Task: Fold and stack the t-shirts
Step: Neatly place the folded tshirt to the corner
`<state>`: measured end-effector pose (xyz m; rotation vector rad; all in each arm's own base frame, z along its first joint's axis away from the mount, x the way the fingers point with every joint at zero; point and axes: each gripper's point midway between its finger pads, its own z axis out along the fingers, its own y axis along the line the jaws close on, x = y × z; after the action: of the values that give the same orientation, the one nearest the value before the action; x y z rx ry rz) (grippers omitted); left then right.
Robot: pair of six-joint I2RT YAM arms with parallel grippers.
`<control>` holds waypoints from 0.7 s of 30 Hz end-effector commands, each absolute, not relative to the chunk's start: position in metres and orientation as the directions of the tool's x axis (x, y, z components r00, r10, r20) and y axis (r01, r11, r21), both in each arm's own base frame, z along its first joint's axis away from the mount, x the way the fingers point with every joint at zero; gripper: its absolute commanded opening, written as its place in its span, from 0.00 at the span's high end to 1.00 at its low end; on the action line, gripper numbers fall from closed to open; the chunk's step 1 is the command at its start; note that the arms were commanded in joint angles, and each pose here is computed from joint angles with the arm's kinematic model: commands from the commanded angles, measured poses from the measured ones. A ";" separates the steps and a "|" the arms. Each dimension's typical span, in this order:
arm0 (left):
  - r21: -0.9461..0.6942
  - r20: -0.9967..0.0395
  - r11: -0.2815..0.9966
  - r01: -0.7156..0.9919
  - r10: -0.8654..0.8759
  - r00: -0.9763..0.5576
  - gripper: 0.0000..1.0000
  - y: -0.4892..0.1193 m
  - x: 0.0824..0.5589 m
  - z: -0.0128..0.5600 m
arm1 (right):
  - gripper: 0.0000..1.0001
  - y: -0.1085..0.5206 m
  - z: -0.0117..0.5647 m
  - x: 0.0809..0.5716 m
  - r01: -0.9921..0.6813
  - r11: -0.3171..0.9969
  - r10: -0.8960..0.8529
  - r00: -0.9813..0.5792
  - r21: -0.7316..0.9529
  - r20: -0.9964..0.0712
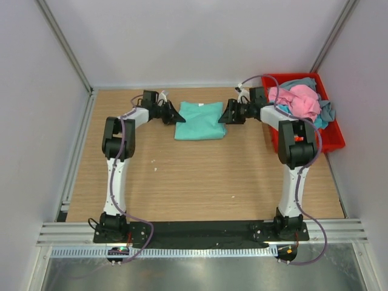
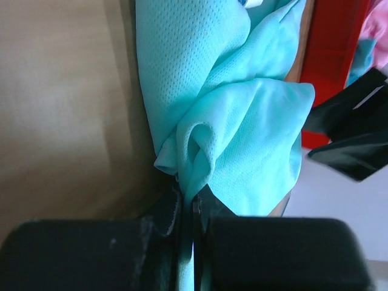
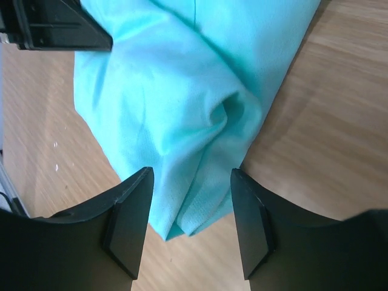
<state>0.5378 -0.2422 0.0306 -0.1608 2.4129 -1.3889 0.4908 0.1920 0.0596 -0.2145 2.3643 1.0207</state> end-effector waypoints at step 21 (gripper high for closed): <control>-0.361 -0.310 0.930 0.062 -0.057 -0.949 1.00 -0.030 0.386 0.072 | 0.40 0.155 0.227 0.381 -0.595 0.752 -0.096 -0.523 0.283 -0.847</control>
<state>0.3758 -0.0895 0.0611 0.0279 2.7809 -0.7532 0.3852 0.1592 0.2095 -0.4816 2.1091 0.7697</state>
